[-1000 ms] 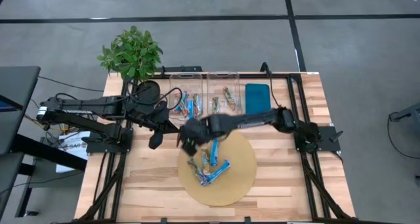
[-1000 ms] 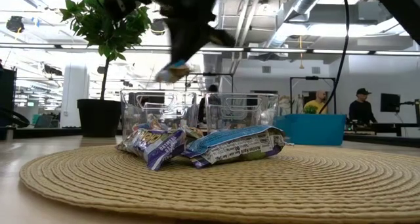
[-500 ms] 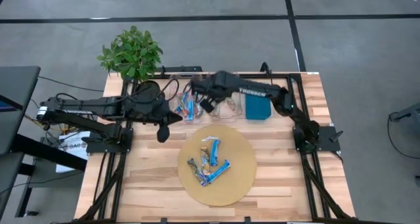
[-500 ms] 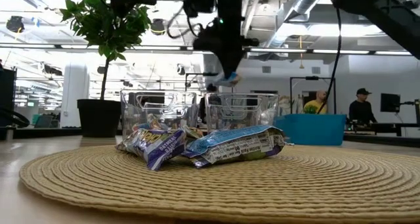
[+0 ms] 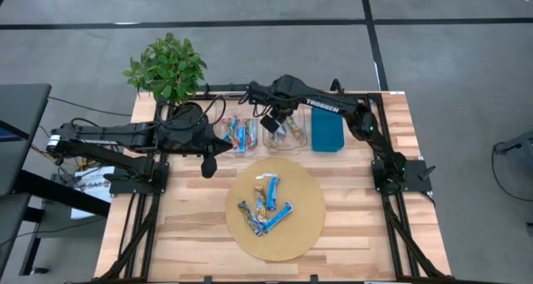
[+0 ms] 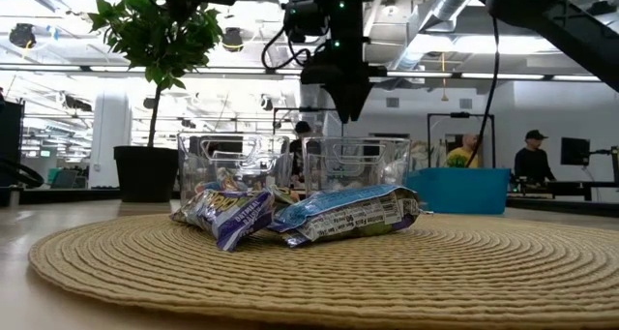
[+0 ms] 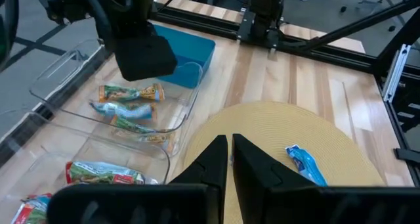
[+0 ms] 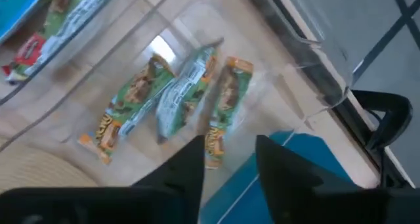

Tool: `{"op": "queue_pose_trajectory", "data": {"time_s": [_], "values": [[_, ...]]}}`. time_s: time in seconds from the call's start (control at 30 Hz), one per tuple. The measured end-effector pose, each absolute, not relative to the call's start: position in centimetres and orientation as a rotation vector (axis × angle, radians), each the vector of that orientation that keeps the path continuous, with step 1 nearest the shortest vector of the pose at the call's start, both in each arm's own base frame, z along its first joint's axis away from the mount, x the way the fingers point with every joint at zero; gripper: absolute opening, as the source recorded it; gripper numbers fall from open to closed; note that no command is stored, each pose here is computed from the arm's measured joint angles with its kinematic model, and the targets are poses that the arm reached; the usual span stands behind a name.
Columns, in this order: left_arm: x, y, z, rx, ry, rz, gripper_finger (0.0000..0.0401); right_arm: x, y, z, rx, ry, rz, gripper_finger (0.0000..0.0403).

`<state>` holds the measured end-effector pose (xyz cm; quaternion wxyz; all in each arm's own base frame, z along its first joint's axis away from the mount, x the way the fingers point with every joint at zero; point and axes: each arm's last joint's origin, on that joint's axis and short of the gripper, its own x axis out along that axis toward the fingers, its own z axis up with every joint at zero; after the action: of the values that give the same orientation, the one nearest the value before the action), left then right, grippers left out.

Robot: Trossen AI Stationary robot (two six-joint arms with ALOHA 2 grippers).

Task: Pick and place Granola Bars by type
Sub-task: Put the yellow granola bar into the right transparent bin

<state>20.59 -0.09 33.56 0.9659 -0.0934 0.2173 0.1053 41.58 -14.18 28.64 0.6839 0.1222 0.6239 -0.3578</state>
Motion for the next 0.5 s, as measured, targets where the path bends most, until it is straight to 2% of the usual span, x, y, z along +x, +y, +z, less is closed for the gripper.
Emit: {"op": "queue_pose_trajectory", "data": {"time_s": [0.13,0.27,0.5], "values": [[20.6,-0.1,33.6,-0.19,0.44,0.212,0.0015,42.4,-12.5,28.6,0.311,1.381,-0.713,0.0176],[20.6,-0.3,33.5,-0.202,0.448,0.16,0.0015,43.9,-8.4,29.2,0.357,1.308,-0.548,0.0211],[20.5,-0.6,33.3,-0.212,0.49,0.027,0.0015,45.1,0.6,28.9,0.363,1.271,-0.462,0.023]]}}
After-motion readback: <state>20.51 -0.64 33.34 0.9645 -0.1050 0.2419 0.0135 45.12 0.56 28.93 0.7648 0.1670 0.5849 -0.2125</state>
